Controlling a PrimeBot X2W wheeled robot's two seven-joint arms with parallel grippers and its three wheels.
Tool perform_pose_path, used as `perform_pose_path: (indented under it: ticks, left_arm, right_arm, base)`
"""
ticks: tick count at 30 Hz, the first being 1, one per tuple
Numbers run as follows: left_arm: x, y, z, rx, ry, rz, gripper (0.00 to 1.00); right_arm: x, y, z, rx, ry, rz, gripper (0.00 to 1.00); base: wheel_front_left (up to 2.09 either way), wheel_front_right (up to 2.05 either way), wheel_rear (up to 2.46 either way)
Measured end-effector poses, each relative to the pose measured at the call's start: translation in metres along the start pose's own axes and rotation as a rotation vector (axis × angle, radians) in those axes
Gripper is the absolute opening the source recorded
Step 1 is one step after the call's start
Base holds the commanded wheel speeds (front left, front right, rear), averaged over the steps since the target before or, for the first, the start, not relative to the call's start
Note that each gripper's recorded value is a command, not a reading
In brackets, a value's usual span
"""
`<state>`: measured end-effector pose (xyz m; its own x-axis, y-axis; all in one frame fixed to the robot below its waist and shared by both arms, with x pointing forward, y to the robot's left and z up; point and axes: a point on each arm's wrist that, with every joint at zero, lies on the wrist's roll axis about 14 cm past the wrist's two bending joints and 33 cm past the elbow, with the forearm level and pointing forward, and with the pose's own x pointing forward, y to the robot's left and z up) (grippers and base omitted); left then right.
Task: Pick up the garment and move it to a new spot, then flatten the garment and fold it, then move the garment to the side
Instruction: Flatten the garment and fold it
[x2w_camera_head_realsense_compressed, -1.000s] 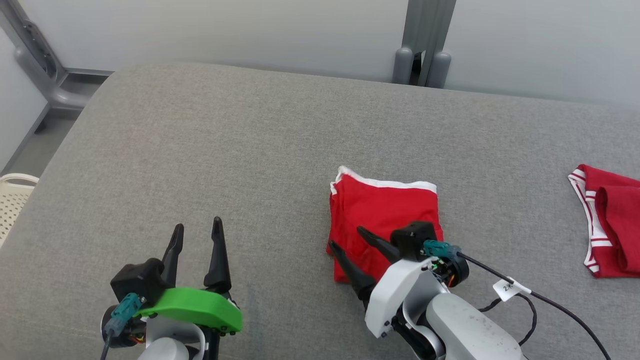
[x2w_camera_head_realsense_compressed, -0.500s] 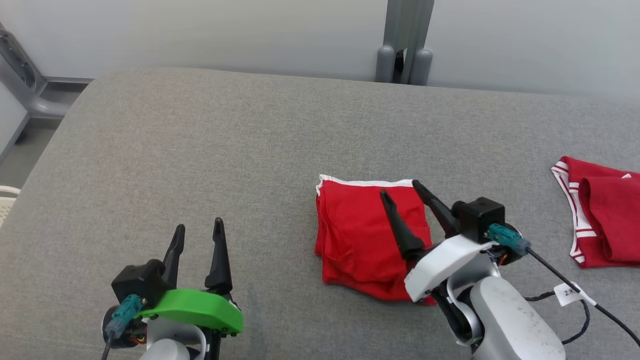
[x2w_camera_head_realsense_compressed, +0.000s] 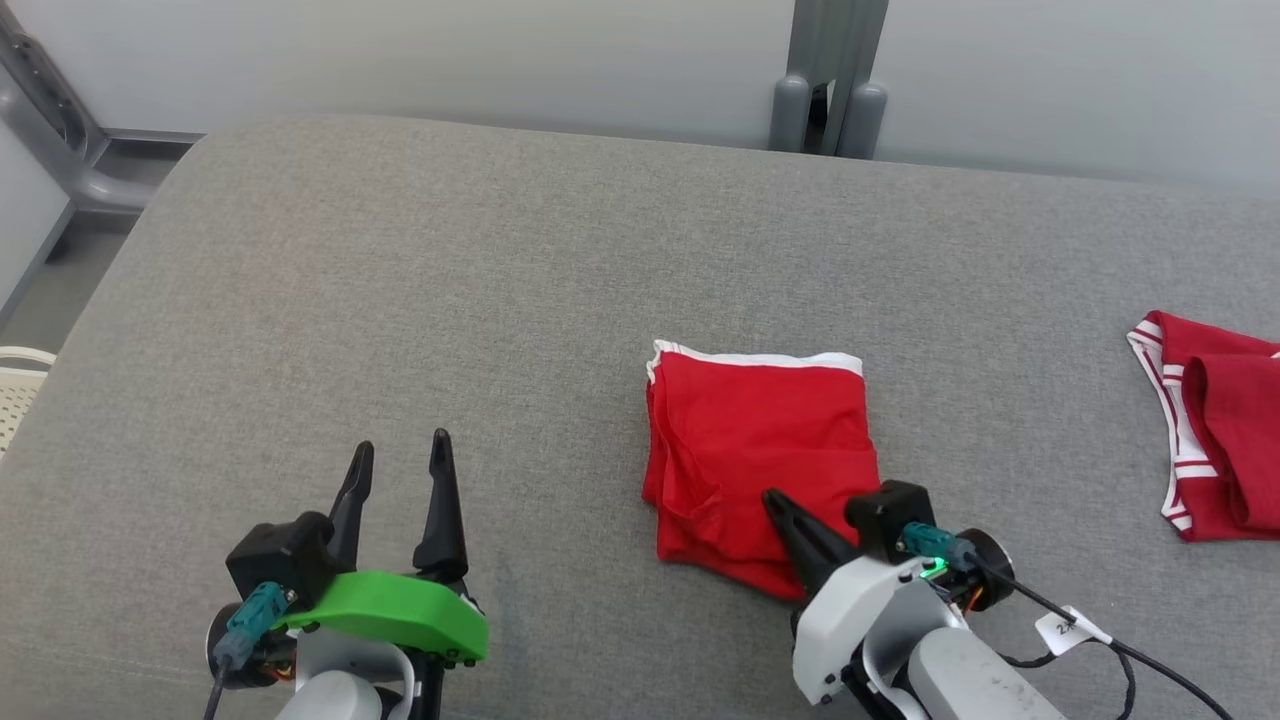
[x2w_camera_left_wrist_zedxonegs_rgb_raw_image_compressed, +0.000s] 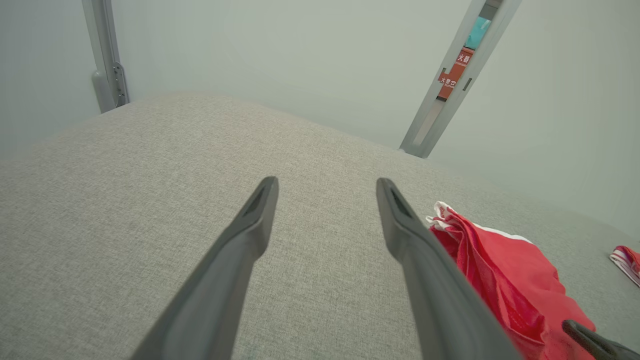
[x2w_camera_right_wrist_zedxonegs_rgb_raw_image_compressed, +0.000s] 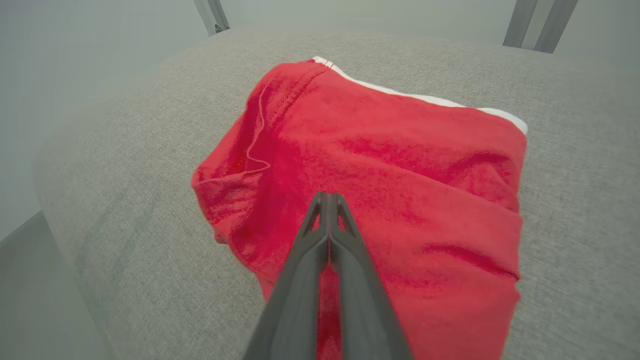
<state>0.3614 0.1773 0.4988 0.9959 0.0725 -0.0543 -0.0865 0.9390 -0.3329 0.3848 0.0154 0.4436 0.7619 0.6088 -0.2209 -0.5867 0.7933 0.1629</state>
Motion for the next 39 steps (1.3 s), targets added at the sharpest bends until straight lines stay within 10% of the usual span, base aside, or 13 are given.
perform_pose_path:
  ticks: [22,24,26,27,39]
  left_arm:
    - [0.002,0.012,0.008,-0.007,-0.030,0.040,1.00]
    - [0.004,0.007,0.010,-0.005,-0.040,0.018,1.00]
    - [0.006,0.000,0.012,-0.003,-0.045,-0.006,1.00]
    - [0.007,-0.005,0.012,0.000,-0.049,-0.022,1.00]
    - [0.015,-0.044,0.007,0.044,-0.054,-0.156,1.00]
  right_arm:
    - [0.031,0.064,0.002,-0.051,-0.017,0.246,0.00]
    - [0.032,0.052,0.017,-0.034,-0.071,0.207,0.37]
    - [0.031,0.038,0.031,-0.029,-0.116,0.161,0.45]
    - [0.030,0.028,0.040,-0.027,-0.144,0.128,1.00]
    - [-0.044,-0.086,0.082,0.002,-0.362,-0.285,1.00]
  base:
    - [0.00,0.00,0.00]
    - [0.00,0.00,0.00]
    - [0.00,0.00,0.00]
    - [0.00,0.00,0.00]
    - [0.00,0.00,0.00]
